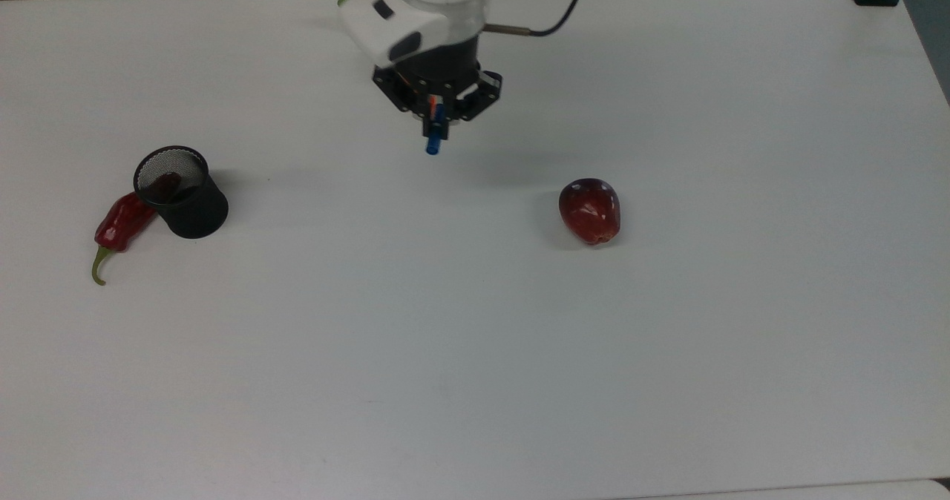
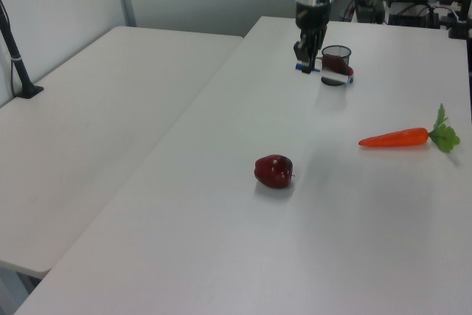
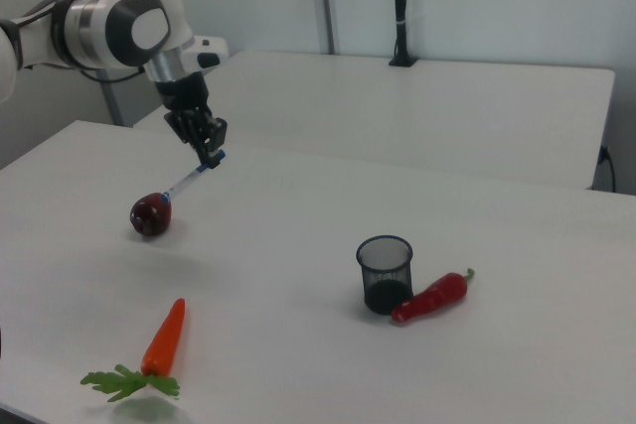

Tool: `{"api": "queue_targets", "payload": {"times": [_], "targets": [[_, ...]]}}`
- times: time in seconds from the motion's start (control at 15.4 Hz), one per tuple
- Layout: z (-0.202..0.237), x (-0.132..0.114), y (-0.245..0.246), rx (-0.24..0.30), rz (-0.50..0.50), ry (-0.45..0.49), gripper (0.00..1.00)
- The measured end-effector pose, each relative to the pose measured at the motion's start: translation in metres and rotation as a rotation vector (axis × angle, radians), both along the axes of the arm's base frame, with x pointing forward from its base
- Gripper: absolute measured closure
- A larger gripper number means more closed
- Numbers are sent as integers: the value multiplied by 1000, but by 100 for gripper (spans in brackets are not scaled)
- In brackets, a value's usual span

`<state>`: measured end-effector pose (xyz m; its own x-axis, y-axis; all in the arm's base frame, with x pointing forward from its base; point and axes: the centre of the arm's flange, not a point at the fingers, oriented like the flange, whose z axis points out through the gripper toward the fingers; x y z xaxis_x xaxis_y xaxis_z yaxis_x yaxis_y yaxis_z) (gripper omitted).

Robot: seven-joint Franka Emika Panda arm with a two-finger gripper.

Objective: Place marker
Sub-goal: 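Lift the marker and carry it toward the black mesh pen cup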

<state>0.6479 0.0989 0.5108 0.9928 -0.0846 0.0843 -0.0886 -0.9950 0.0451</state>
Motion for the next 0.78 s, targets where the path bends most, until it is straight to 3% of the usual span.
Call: {"api": "queue_targets", "payload": {"times": [0.45, 0.78], "targets": [[9, 7, -136, -18, -95, -12, 82], [24, 15, -230, -57, -132, -196, 82]]}}
